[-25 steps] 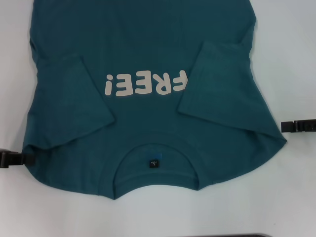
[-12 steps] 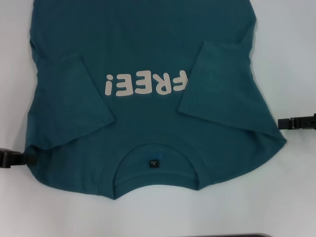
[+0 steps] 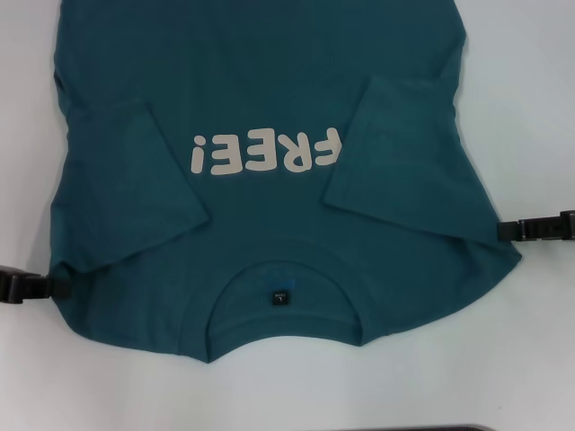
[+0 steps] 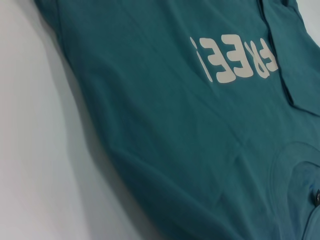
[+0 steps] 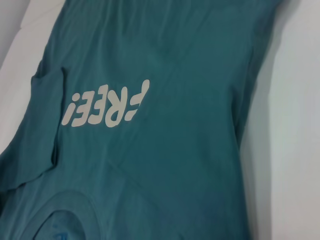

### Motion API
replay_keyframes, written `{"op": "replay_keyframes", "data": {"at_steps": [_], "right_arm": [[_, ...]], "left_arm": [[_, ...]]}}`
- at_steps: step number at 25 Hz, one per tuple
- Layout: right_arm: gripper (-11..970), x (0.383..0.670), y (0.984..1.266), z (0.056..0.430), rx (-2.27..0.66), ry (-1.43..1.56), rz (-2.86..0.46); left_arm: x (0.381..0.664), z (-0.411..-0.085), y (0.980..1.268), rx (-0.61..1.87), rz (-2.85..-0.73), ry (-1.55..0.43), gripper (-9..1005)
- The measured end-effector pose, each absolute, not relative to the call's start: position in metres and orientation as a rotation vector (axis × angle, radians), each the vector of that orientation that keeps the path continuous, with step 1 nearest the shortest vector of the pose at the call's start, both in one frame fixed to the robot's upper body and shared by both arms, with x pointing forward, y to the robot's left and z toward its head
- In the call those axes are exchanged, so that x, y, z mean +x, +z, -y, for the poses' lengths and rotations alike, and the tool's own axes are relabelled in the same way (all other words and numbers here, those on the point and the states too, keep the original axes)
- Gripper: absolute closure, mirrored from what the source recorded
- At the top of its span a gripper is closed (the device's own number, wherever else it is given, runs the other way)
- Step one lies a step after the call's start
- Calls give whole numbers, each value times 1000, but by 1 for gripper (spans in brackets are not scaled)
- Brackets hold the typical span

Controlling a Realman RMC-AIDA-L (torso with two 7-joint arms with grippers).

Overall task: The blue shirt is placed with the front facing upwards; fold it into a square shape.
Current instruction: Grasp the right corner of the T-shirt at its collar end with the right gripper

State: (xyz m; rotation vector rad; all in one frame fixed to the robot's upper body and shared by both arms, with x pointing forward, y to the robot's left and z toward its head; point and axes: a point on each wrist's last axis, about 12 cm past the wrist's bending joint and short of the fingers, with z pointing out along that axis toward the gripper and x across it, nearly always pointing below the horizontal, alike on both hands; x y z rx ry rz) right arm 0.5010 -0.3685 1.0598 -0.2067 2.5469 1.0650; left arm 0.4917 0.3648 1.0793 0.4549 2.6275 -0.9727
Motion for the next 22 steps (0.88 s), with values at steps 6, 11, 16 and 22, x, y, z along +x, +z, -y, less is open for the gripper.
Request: {"op": "replay_keyframes", "data": {"at_steps": [6, 11, 16, 22], "right_arm": [[402, 502, 1060, 367, -209, 1066, -2544], [403, 503, 1059, 362, -221, 1080, -2540], [404, 503, 1059, 361, -228, 1092, -2540], [405, 501, 1058, 362, -218, 1098, -2544]], "left_arm": [[493, -365, 1080, 455, -2629, -971, 968], [493, -365, 1080, 456, -2630, -974, 968], [491, -365, 1079, 451, -2630, -974, 967], [491, -366, 1079, 449, -2630, -973, 967]]}}
